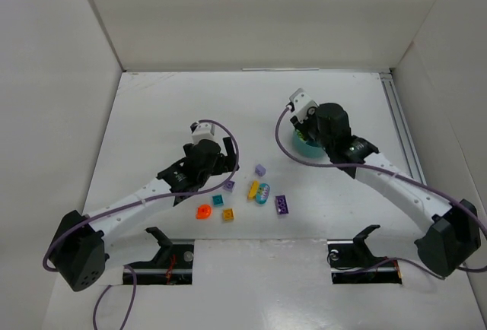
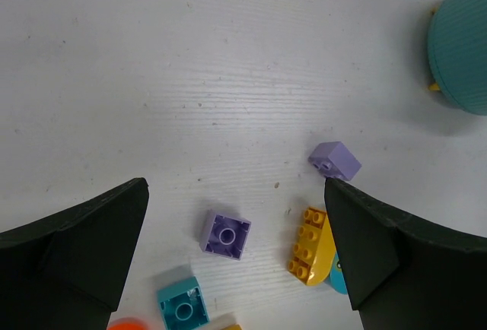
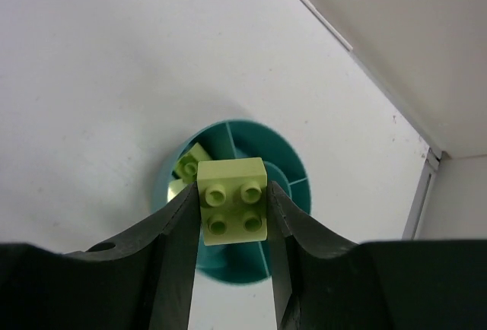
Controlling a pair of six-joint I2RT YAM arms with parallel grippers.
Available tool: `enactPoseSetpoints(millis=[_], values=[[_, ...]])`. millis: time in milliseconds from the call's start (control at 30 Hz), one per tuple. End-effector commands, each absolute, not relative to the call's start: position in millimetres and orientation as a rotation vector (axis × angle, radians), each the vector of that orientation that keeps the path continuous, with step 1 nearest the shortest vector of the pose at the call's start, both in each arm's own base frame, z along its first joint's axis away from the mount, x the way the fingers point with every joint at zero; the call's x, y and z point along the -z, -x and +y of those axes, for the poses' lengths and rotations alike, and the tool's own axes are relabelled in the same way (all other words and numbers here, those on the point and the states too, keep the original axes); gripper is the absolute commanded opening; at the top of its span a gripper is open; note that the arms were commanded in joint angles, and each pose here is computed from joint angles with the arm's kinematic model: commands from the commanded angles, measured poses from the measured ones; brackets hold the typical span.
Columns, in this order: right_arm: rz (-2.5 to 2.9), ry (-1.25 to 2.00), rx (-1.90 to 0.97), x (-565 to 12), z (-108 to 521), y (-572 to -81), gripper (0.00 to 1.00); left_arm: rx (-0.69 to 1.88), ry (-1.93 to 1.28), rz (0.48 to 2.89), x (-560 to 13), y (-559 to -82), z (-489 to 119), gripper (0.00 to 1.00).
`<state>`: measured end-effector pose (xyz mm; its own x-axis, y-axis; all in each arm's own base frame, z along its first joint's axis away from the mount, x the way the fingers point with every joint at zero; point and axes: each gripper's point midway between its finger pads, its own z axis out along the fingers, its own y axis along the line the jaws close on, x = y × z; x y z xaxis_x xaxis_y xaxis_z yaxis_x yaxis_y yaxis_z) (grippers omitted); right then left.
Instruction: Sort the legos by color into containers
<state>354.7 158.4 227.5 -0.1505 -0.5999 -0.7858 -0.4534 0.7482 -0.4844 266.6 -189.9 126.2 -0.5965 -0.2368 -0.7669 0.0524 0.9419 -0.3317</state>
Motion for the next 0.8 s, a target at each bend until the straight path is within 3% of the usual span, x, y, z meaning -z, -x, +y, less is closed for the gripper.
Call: enactPoseSetpoints(millis=[0, 200, 500, 767], values=[[1.731, 0.797, 0.202, -245, 160, -381, 0.31, 0.414, 0.182, 2.142, -141, -276, -192, 1.00], [1.702, 0.823, 0.131, -238, 163, -409, 0.31, 0.404, 0.196, 2.151, -138, -279, -188, 1.00], [1.609, 0.973, -0.040, -223, 197, -413, 0.33, 0.397, 0.201, 2.152, -139, -284, -185, 1.00], [1.673, 0.973, -0.047, -195, 187, -419, 0.33, 0.389, 0.194, 2.162, -135, -285, -184, 1.00]])
